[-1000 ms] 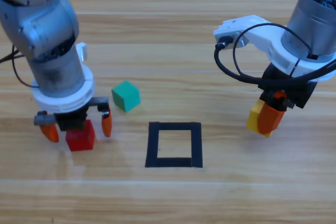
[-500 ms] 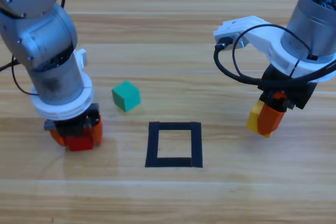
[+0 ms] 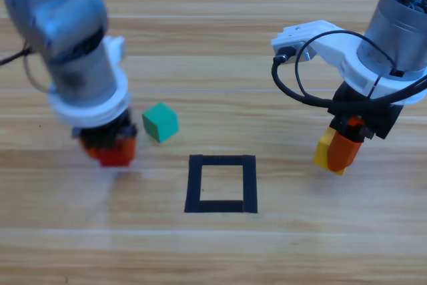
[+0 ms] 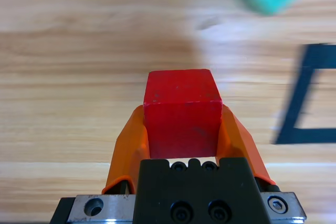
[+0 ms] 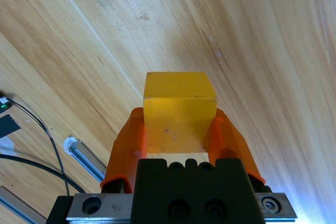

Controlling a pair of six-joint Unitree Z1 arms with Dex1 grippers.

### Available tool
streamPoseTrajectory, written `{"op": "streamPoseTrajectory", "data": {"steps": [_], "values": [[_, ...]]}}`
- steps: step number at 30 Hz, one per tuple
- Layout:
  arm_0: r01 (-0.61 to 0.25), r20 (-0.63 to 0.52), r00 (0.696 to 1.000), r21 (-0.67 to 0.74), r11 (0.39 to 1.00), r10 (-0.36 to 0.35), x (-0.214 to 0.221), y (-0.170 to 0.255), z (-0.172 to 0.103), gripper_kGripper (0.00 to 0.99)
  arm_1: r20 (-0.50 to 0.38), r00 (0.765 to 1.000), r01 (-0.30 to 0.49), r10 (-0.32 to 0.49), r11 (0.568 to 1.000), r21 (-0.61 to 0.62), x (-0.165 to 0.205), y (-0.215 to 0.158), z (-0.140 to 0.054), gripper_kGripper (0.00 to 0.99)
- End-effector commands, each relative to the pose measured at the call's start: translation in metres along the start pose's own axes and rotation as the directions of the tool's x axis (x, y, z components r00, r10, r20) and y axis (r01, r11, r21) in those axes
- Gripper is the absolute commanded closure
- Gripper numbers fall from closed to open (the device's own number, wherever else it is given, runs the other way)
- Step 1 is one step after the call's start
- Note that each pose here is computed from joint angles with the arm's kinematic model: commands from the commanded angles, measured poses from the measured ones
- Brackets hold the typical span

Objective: Stack the blocks in the rectangular block: red at the bottom, yellow in the middle, green on top

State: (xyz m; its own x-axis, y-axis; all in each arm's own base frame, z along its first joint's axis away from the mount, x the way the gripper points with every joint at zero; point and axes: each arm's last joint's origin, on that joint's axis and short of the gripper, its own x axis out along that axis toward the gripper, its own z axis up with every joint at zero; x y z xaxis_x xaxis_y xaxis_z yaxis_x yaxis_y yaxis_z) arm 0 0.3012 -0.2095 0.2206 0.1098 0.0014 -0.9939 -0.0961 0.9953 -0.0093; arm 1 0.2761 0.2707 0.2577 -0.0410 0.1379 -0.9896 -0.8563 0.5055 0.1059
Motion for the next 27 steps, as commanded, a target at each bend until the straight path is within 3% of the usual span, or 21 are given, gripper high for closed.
{"op": "streamPoseTrajectory", "data": {"steps": [1,9,27], "values": [[0.024,-0.022,1.000,0.154,0.988,-0.021,-0.003,-0.057,-0.027,0.870,-0.032,0.999,-0.006,0.006,1.000,-0.009,0.011,0.011,-0.001,0.990],[0.013,-0.059,0.998,0.173,0.985,-0.003,0.008,-0.110,-0.044,0.870,-0.032,0.999,-0.007,0.007,1.000,0.004,0.015,0.010,0.000,0.990],[0.034,-0.068,0.997,0.087,0.996,-0.028,0.017,-0.143,-0.055,0.866,0.020,1.000,0.012,-0.014,0.994,0.112,0.015,0.007,-0.001,0.990]]}}
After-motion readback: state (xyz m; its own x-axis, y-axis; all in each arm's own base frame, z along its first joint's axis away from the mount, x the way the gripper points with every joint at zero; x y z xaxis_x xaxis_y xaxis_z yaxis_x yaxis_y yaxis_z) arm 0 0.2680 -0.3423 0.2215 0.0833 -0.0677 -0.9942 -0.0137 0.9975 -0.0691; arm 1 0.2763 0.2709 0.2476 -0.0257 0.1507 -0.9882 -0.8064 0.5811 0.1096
